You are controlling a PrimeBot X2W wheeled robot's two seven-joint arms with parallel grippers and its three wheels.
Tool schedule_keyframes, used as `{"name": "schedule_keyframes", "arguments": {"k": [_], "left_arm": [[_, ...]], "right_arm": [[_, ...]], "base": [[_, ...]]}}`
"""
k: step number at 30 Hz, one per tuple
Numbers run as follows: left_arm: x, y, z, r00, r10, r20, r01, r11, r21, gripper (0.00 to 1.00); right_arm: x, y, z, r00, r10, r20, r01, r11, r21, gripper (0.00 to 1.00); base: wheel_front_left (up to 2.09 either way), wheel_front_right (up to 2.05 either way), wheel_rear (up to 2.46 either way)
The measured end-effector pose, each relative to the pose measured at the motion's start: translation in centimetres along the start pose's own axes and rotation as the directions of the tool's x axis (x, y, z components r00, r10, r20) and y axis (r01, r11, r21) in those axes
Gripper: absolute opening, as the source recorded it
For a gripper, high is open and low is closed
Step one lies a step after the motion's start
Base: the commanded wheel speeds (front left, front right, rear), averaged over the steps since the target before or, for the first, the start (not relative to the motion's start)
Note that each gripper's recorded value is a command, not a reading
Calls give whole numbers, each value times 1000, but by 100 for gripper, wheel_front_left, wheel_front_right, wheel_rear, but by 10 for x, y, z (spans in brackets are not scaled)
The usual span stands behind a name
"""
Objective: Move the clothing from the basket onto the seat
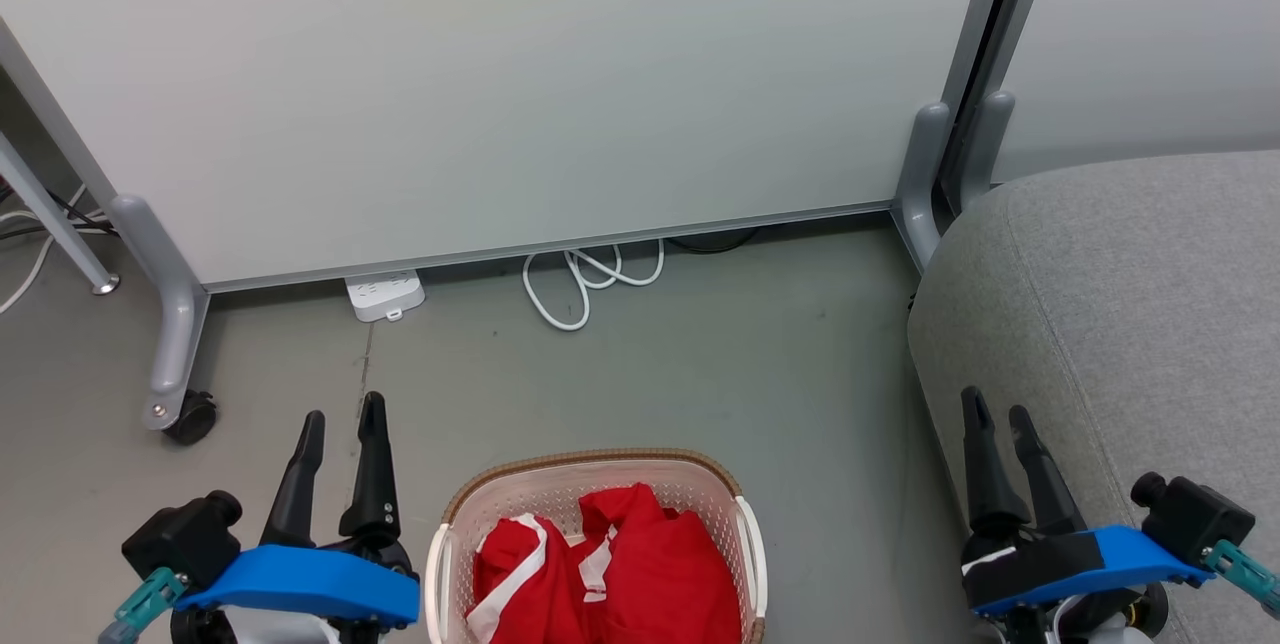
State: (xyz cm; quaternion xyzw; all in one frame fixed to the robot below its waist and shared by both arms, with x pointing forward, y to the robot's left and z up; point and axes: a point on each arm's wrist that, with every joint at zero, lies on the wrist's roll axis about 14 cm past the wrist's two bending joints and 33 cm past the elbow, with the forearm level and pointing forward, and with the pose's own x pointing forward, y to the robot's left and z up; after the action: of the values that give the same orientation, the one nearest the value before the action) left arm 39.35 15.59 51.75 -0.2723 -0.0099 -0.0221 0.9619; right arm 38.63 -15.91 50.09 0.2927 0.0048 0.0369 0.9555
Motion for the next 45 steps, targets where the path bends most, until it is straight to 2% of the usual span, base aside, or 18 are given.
{"name": "schedule_keyframes", "arguments": {"k": [21,45], "left_arm": [[3,-13,1,998,-55,26,48,974,222,100],[1,-20,-2,994,-101,35,79,916,392,100]], "right_arm": [[3,10,-3,999,50,1,-48,977,-205,100],[3,16,-10,995,94,-17,-93,912,-399,100]], "base": [[0,0,0],[0,0,0]]}}
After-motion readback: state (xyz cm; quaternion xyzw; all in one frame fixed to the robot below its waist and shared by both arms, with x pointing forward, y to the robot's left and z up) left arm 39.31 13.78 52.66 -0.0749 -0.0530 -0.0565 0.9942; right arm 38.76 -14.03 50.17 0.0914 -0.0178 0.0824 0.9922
